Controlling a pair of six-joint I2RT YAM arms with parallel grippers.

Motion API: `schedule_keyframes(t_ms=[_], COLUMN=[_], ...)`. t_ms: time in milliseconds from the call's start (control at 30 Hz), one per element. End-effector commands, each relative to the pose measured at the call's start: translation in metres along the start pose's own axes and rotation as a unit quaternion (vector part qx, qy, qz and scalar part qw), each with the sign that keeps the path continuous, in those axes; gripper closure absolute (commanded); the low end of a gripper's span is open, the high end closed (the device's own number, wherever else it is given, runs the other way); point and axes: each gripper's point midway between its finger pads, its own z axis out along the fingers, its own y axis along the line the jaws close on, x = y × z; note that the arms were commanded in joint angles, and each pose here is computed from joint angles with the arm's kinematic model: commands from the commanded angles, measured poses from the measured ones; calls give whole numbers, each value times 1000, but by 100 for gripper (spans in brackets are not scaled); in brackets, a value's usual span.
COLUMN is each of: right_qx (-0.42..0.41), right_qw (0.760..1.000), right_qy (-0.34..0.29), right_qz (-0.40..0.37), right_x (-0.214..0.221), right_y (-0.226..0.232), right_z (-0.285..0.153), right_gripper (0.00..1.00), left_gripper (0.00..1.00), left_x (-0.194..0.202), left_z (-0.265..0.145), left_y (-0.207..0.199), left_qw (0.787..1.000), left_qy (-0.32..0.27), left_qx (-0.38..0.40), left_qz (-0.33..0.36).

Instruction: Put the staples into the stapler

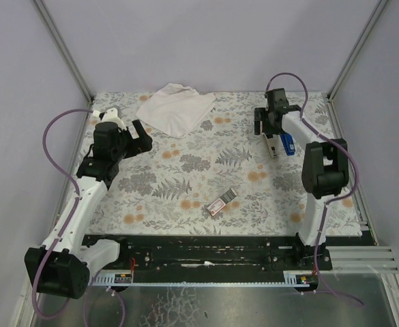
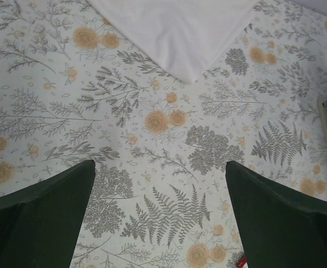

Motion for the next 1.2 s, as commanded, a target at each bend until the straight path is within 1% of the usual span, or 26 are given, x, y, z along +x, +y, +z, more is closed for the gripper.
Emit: schedule_keyframes(t_ms=[0,133,267,400,533,600,633,733,833,933,1000,1100,1167], right_qx=[23,28,30,10,-16,-35,-52,-104,-175,-268,-323,-380,-405], right_qw=[999,998,997,997,997,997,996,992,978,949,922,892,876], right_qy=[20,35,50,50,37,24,9,-30,-81,-143,-191,-218,-227], right_qz=[-26,-34,-42,-49,-61,-63,-65,-69,-74,-82,-90,-108,-128], right_x=[-20,-24,-23,-23,-29,-36,-44,-58,-67,-62,-56,-31,-13], right_y=[-14,-17,-20,-15,-8,-2,3,19,40,70,88,114,131], right_z=[25,48,60,59,50,39,25,-15,-66,-120,-161,-200,-218], right_gripper=[19,24,37,58,84,98,100,100,100,100,100,100,100], left_gripper=[0,0,0,0,0,0,0,5,6,7,8,9,10], left_x=[-14,-15,-13,-9,-5,-4,-4,1,8,16,26,38,46], left_z=[-5,-7,-5,-3,-2,-2,-2,-6,-16,-29,-38,-50,-58], left_y=[10,16,18,17,13,5,1,-19,-47,-79,-103,-136,-157], left_qw=[999,998,998,999,999,1000,1000,998,992,983,974,956,944], left_qy=[-40,-48,-42,-36,-30,-27,-26,-11,3,14,33,64,82], left_qx=[-22,-33,-35,-29,-18,5,13,57,110,161,201,259,295], left_qz=[5,6,6,6,1,-1,-5,-27,-57,-83,-101,-122,-126])
